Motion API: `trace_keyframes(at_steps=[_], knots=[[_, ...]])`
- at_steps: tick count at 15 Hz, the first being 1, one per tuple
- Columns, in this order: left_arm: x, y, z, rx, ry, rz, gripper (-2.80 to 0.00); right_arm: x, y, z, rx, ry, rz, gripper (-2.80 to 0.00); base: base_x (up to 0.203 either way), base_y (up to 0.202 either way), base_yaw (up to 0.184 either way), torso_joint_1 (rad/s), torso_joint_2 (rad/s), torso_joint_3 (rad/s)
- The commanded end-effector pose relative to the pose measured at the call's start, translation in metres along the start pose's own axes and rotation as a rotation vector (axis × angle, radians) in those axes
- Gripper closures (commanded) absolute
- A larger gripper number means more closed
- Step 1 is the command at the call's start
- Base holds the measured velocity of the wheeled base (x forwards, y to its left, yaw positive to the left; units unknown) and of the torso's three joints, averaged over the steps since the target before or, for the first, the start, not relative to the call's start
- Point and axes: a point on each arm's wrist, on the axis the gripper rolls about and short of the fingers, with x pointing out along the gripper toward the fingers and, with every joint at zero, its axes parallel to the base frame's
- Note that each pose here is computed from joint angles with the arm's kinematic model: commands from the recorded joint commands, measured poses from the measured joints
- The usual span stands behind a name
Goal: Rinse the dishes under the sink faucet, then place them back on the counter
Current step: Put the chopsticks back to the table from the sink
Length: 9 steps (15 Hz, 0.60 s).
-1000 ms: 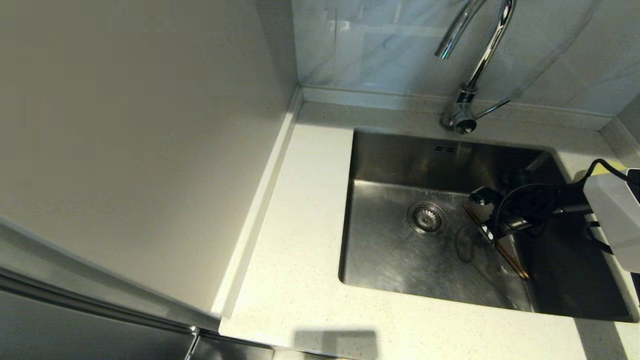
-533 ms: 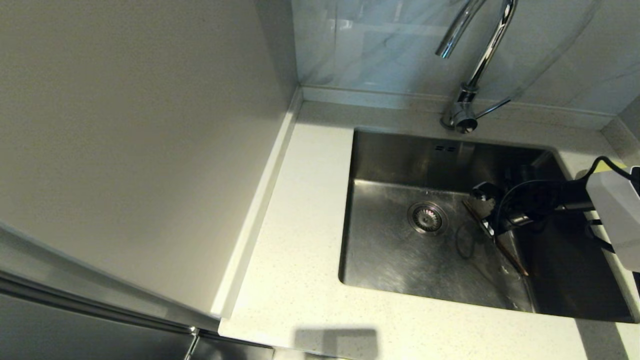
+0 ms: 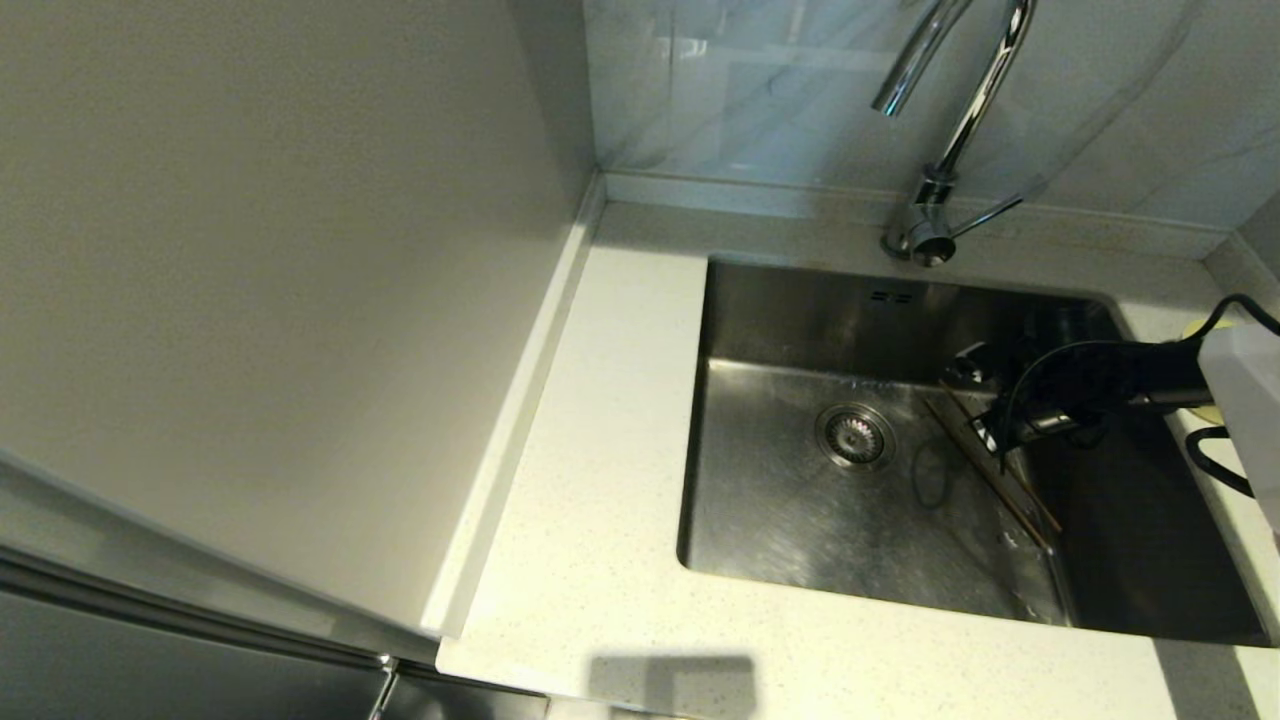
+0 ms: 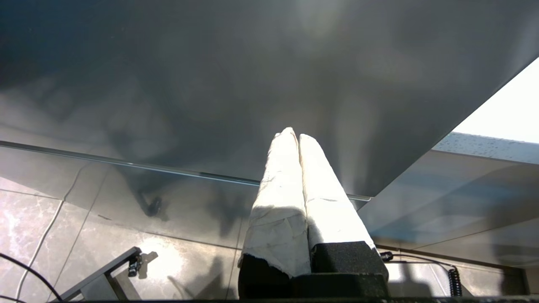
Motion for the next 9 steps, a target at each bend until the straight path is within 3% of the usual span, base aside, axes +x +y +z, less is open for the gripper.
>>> trace_keyframes(at_steps=[1,9], knots=[[-0.0002,0.0,0.0,0.0,-0.003,0.001,0.0,-0.0088,-0.0026,0.004,-0.003,-0.014,-0.008,0.0,0.0,0.0,0.0,0.0,0.0,0.0],[-0.0002,0.0,0.0,0.0,-0.003,0.001,0.0,-0.0169,-0.0057,0.0082,-0.006,-0.028,-0.023,0.0,0.0,0.0,0.0,0.0,0.0,0.0]])
